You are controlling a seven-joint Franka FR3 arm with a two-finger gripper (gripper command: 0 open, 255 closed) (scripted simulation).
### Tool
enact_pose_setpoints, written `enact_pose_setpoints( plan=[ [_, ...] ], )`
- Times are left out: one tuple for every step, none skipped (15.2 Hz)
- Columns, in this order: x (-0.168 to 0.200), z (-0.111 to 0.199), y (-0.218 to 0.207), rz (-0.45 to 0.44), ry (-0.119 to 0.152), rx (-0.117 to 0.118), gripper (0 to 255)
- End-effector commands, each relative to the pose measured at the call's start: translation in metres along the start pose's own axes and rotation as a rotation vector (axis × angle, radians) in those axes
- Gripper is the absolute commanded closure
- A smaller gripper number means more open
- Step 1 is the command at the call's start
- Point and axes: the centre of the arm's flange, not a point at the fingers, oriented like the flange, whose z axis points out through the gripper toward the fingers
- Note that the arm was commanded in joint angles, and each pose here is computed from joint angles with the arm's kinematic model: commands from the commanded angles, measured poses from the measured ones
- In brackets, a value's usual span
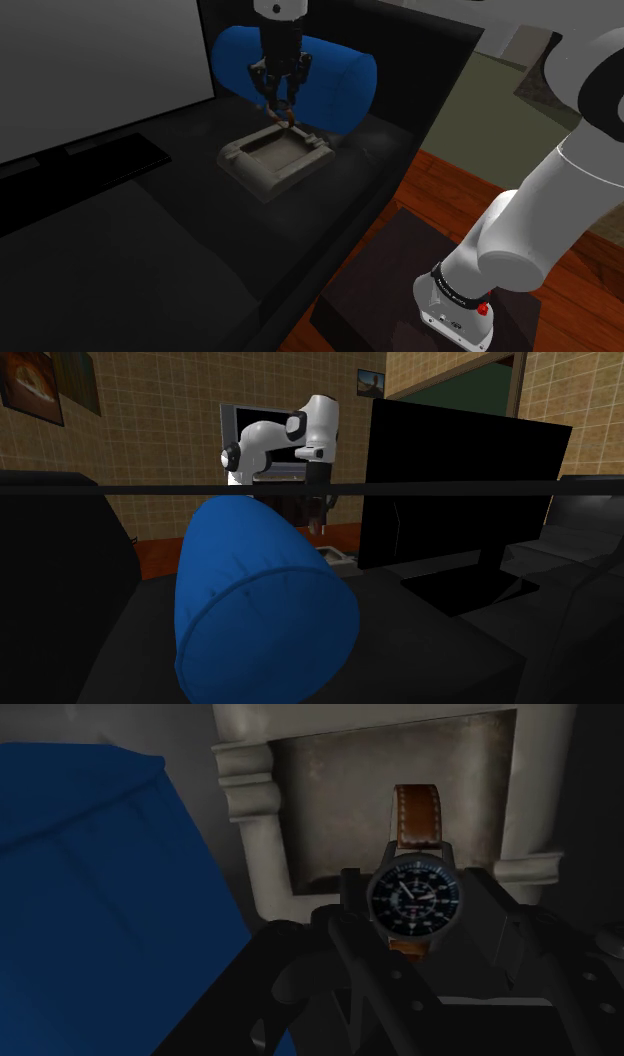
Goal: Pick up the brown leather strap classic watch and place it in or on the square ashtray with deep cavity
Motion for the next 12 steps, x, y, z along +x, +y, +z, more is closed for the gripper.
enact_pose_setpoints(
  plan=[
    [-0.001,0.011,0.000,0.000,0.000,0.000,255],
    [-0.001,0.016,0.000,0.000,0.000,0.000,255],
    [-0.001,0.021,-0.001,0.000,0.000,0.000,255],
    [-0.001,0.026,-0.001,0.000,0.000,0.000,255],
    [-0.001,0.032,-0.002,0.000,0.000,0.000,255],
    [-0.001,0.037,-0.002,0.000,0.000,0.000,255],
    [-0.001,0.042,-0.003,0.000,0.000,0.000,255],
    [-0.001,0.047,-0.003,0.000,0.000,0.000,255],
    [-0.001,0.053,-0.004,0.000,0.000,0.000,255],
    [-0.001,0.058,-0.004,0.000,0.000,0.000,255],
    [-0.001,0.063,-0.005,0.000,0.000,0.000,255],
    [-0.001,0.067,-0.005,0.000,0.000,0.000,255]
  ],
)
